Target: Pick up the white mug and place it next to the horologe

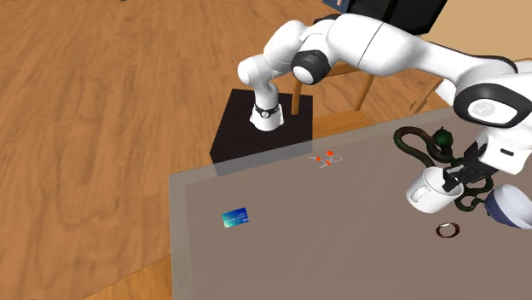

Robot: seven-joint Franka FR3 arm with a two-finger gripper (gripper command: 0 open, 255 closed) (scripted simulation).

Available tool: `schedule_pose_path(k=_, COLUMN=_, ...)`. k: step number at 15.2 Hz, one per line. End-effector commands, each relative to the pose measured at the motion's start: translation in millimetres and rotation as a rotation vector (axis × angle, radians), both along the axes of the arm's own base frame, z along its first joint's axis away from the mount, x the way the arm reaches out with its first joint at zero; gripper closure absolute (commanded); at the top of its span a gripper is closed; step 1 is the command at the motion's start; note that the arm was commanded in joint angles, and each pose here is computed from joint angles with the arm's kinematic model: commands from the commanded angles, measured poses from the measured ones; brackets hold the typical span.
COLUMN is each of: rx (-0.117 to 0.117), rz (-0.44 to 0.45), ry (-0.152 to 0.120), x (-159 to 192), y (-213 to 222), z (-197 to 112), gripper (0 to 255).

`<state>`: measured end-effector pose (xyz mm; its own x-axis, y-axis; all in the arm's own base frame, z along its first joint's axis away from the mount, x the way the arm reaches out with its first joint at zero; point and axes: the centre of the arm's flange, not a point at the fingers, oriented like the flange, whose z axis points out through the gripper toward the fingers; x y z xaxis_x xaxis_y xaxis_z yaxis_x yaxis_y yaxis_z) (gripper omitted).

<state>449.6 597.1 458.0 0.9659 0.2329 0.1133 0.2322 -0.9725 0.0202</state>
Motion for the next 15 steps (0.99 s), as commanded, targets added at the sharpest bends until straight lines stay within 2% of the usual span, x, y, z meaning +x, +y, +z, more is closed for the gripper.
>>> schedule_pose_path(k=1, rx=0.001, rz=0.000, ry=0.000, x=0.0, y=-0.2, z=-10.9, gripper=255)
schedule_pose_path(k=15, rx=0.001, rz=0.000, ry=0.000, x=0.0, y=-0.2, z=-84.8, gripper=255)
